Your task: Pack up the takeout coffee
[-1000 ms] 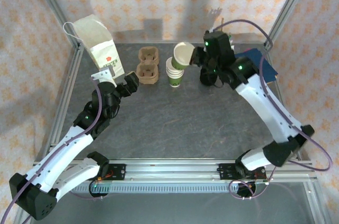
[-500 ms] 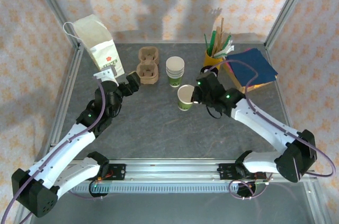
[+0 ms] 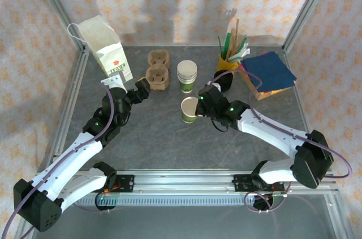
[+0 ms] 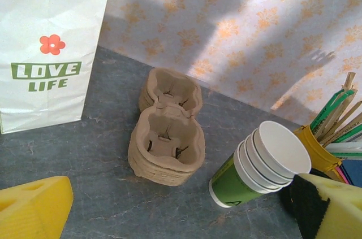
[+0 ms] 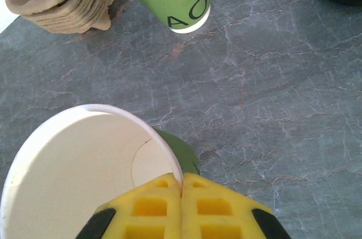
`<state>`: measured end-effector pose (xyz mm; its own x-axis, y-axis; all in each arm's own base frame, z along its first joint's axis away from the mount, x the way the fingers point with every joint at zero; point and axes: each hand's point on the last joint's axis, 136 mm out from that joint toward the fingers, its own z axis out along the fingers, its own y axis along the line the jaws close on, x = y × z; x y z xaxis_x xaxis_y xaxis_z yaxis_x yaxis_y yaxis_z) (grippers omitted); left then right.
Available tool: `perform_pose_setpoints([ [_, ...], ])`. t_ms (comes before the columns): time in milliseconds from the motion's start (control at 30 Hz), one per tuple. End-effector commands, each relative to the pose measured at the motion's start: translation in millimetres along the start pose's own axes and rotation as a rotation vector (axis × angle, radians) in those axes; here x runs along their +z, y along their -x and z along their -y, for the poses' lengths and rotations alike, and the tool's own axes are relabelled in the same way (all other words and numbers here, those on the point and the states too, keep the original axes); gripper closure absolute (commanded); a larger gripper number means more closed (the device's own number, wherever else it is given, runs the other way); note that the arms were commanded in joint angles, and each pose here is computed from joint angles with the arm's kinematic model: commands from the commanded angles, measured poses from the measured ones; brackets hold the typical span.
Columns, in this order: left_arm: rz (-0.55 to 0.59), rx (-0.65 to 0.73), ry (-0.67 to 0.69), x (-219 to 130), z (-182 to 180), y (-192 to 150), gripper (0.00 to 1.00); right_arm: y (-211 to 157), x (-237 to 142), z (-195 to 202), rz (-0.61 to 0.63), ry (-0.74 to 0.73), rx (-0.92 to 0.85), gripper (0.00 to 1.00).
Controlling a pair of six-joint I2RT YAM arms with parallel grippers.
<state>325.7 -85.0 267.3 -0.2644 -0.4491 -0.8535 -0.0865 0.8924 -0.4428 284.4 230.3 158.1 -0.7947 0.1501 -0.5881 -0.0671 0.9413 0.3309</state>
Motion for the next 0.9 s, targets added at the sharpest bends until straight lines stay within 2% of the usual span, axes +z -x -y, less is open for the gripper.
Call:
perform_pose_setpoints([
  [0,0.003,-0.009,-0.012,0.8,1.8,-1.6,0.01,-5.5,9.0,9.4,0.014,-0.046,0.008,1.00],
  [433,0.003,-0.012,-0.004,-1.9,-2.3,-3.4,0.01,-19.9,22.0,18.8,-0.017,-0.076,0.004,0.99],
  [533,0.006,-0.013,0.000,-2.8,-3.0,-2.5,0.01,-20.3,22.9,17.5,-0.023,-0.074,0.007,0.88],
  [733,0.011,-0.009,0.003,-4.1,-2.2,1.2,0.01,-4.8,12.1,9.7,-0.003,-0.074,-0.002,0.74],
  [867,0.018,-0.006,0.006,-5.4,-1.5,5.3,0.01,20.2,-8.1,5.4,0.061,-0.089,0.001,0.68],
])
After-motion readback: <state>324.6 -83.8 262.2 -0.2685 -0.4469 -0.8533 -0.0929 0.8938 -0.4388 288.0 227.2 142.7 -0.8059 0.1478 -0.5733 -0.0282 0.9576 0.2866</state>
